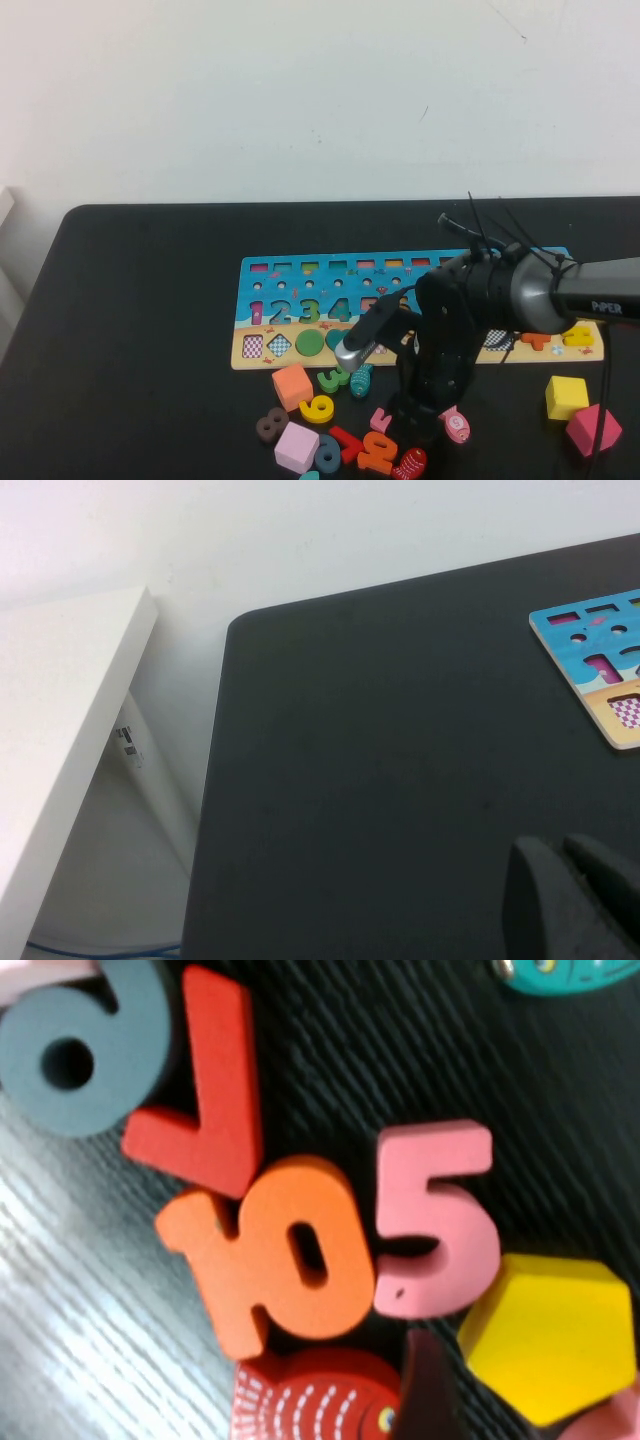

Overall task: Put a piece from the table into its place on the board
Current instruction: Pick up the "Pentagon"

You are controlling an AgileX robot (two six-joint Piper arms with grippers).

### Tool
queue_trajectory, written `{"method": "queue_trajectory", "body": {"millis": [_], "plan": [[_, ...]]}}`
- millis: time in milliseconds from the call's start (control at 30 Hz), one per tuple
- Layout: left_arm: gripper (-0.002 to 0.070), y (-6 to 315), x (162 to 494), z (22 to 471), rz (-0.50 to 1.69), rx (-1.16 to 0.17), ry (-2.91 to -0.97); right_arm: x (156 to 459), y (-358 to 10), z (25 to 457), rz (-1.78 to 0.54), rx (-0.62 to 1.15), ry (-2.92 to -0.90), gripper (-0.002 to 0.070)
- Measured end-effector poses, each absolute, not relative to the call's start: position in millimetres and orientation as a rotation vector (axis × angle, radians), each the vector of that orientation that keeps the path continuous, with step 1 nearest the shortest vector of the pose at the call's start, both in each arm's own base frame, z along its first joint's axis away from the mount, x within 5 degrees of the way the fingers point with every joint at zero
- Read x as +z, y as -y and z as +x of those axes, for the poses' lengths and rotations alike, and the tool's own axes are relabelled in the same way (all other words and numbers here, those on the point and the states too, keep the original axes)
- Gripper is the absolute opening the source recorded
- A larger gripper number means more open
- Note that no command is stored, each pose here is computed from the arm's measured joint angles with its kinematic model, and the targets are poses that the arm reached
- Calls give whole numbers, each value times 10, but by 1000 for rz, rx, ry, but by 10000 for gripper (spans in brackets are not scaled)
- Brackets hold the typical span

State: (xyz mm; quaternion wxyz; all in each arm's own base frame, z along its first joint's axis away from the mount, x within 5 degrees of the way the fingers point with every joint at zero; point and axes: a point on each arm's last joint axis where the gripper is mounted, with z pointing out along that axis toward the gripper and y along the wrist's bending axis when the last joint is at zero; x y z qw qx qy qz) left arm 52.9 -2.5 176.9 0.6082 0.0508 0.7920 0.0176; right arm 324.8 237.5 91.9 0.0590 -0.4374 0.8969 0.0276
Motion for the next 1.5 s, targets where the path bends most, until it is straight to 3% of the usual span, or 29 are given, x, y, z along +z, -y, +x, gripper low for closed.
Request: {"method": "queue_trajectory", "body": {"millis": [1067,1300,1500], "plan": [[-1,25,1769,529,117,41,-1830,764,-2342,3254,-1379,23,-2730,478],[-1,25,1769,529,117,41,-1830,760,-2356,3272,-1253,35,-2765,378],[-1,25,1769,529,117,41,-1830,773,-2351,3272,-1255,24,-2781,375]]}}
